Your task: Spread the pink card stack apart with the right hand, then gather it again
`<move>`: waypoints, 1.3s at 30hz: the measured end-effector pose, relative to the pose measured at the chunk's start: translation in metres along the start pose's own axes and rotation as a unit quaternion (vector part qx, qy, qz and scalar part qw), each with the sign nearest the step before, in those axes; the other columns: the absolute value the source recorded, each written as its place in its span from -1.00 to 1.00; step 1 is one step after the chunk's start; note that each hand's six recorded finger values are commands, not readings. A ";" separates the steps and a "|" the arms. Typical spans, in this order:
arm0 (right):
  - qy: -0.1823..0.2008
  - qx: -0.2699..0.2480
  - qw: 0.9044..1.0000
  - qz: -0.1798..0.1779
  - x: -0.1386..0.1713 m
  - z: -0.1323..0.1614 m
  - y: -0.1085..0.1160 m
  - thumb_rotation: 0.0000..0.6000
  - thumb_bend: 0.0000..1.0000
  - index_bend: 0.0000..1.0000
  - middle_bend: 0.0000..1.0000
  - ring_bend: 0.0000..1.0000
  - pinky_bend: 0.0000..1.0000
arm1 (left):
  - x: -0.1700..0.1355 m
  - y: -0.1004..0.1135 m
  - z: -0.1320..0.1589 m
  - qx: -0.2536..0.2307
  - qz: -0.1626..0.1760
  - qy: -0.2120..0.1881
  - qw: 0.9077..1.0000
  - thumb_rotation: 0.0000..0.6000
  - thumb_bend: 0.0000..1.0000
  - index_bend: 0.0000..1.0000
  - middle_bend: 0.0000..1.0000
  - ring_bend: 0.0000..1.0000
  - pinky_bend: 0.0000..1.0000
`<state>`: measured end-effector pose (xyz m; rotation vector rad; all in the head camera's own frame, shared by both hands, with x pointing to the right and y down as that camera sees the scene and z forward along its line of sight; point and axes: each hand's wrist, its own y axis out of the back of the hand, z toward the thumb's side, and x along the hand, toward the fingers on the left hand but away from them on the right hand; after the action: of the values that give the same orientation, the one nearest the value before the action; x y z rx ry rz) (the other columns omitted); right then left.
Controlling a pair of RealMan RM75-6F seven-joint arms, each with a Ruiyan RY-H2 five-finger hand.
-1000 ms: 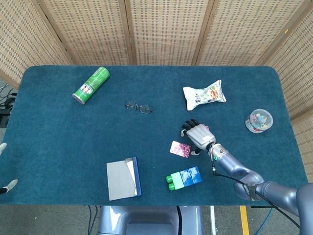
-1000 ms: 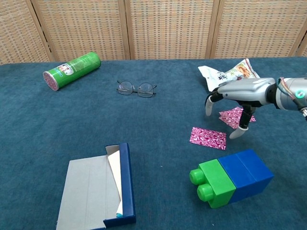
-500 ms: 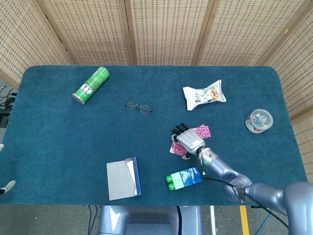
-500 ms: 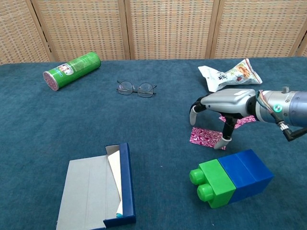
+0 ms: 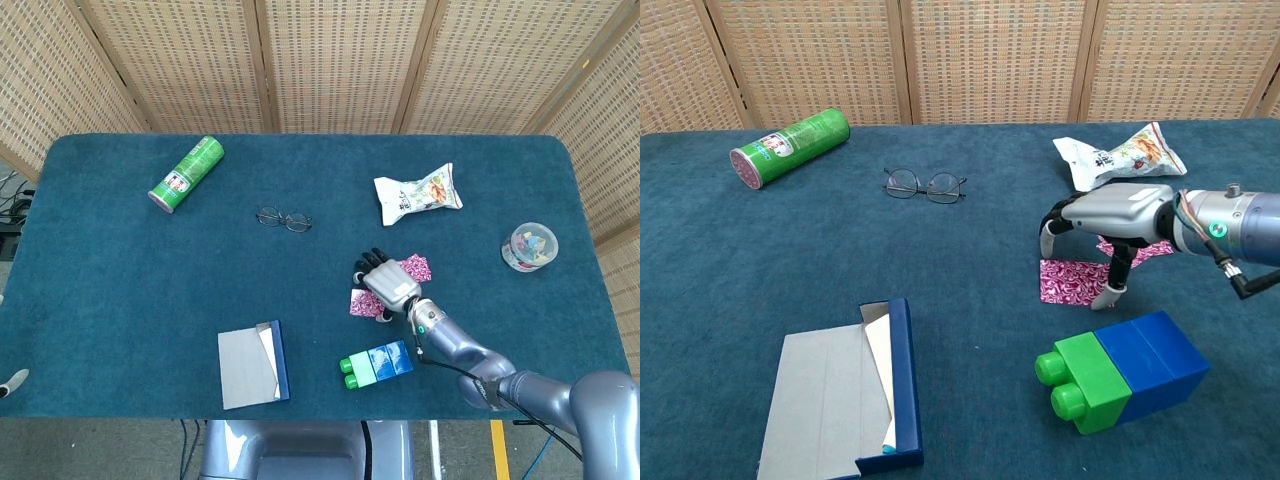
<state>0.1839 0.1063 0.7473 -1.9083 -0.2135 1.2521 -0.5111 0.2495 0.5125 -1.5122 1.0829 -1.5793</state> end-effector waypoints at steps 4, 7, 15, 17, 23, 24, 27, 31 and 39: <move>-0.006 0.006 1.000 -0.002 -0.001 -0.008 0.001 1.00 -1.00 -0.47 -0.72 -1.00 -1.00 | 0.001 0.000 0.000 0.000 0.001 0.000 1.000 1.00 -0.76 -1.00 -1.00 -1.00 -1.00; -0.010 0.010 1.000 -0.002 -0.001 -0.015 0.002 1.00 -1.00 -0.47 -0.72 -1.00 -1.00 | 0.001 0.000 0.001 0.001 -0.001 0.000 1.000 1.00 -0.76 -1.00 -1.00 -1.00 -1.00; -0.010 0.023 1.000 -0.005 -0.007 -0.021 0.010 1.00 -1.00 -0.48 -0.72 -1.00 -1.00 | 0.001 -0.001 0.001 0.000 -0.001 0.001 1.000 1.00 -0.76 -1.00 -1.00 -1.00 -1.00; -0.009 0.025 1.000 -0.006 -0.007 -0.022 0.013 1.00 -1.00 -0.47 -0.72 -1.00 -1.00 | 0.001 -0.001 0.000 0.001 -0.001 0.002 1.000 1.00 -0.76 -1.00 -1.00 -1.00 -1.00; -0.005 0.019 1.000 -0.010 -0.003 -0.019 0.016 1.00 -1.00 -0.48 -0.72 -1.00 -1.00 | 0.002 -0.002 -0.001 0.000 -0.003 0.001 1.000 1.00 -0.76 -1.00 -1.00 -1.00 -1.00; -0.004 0.018 1.000 -0.009 -0.002 -0.018 0.016 1.00 -1.00 -0.48 -0.72 -1.00 -1.00 | 0.002 -0.002 0.000 0.000 -0.003 0.000 1.000 1.00 -0.76 -1.00 -1.00 -1.00 -1.00; -0.003 0.014 1.000 -0.007 0.002 -0.016 0.015 1.00 -1.00 -0.47 -0.72 -1.00 -1.00 | 0.003 -0.003 0.000 0.000 -0.003 -0.002 1.000 1.00 -0.76 -1.00 -1.00 -1.00 -1.00; -0.008 0.010 1.000 0.000 0.005 -0.018 0.011 1.00 -1.00 -0.48 -0.72 -1.00 -1.00 | 0.003 -0.003 0.001 -0.001 -0.003 -0.004 1.000 1.00 -0.76 -1.00 -1.00 -1.00 -1.00; -0.016 0.005 1.000 0.010 0.003 -0.019 0.004 1.00 -0.91 -0.43 -0.72 -1.00 -1.00 | 0.001 -0.003 -0.001 -0.001 -0.004 0.000 1.000 1.00 -0.76 -1.00 -1.00 -1.00 -1.00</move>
<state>0.1997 0.0949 0.7455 -1.8867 -0.2064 1.2958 -0.5123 0.2499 0.5157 -1.5189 1.0806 -1.5837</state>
